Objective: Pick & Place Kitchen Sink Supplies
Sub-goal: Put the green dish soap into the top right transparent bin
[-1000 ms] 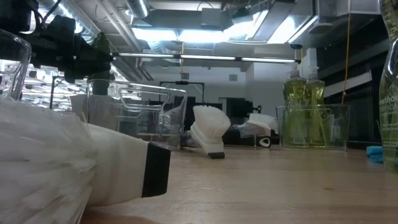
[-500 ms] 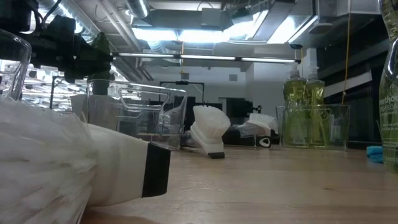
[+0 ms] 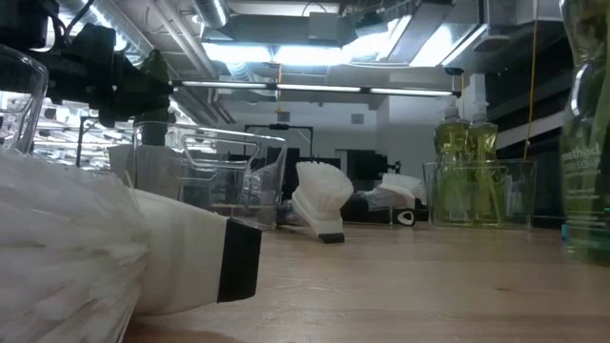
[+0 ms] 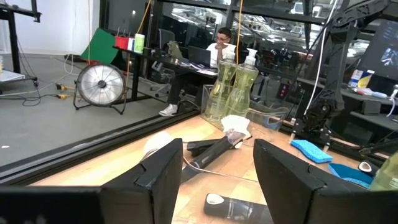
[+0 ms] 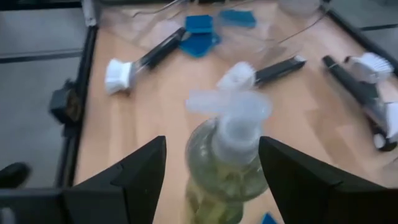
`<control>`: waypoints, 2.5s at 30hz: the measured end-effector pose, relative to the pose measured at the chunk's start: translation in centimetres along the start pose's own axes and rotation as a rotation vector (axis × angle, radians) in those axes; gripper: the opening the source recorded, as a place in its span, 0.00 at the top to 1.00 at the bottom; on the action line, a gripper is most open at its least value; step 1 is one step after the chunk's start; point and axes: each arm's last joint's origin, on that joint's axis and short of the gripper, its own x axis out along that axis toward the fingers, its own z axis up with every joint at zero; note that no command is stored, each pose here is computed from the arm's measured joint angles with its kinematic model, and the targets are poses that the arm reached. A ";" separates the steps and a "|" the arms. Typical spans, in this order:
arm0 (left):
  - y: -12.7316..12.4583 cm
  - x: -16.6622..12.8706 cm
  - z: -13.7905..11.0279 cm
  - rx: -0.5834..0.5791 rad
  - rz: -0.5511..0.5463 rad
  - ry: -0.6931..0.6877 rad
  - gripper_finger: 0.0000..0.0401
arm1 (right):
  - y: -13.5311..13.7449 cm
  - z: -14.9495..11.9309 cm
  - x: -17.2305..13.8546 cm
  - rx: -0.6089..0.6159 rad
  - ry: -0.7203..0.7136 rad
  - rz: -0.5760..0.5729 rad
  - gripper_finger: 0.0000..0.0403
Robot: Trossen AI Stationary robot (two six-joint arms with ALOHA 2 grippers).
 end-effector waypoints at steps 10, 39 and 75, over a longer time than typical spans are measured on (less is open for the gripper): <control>0.0 0.0 0.0 0.000 0.000 0.000 0.52 | -0.4 0.7 0.8 0.026 -0.029 -0.049 0.37; 0.0 0.0 0.0 0.000 0.000 0.000 0.53 | 1.0 2.6 4.3 -0.022 -0.034 -0.059 0.74; 0.0 0.0 0.0 0.000 0.000 0.000 0.53 | -5.0 20.8 -2.1 0.091 -0.412 -0.346 0.75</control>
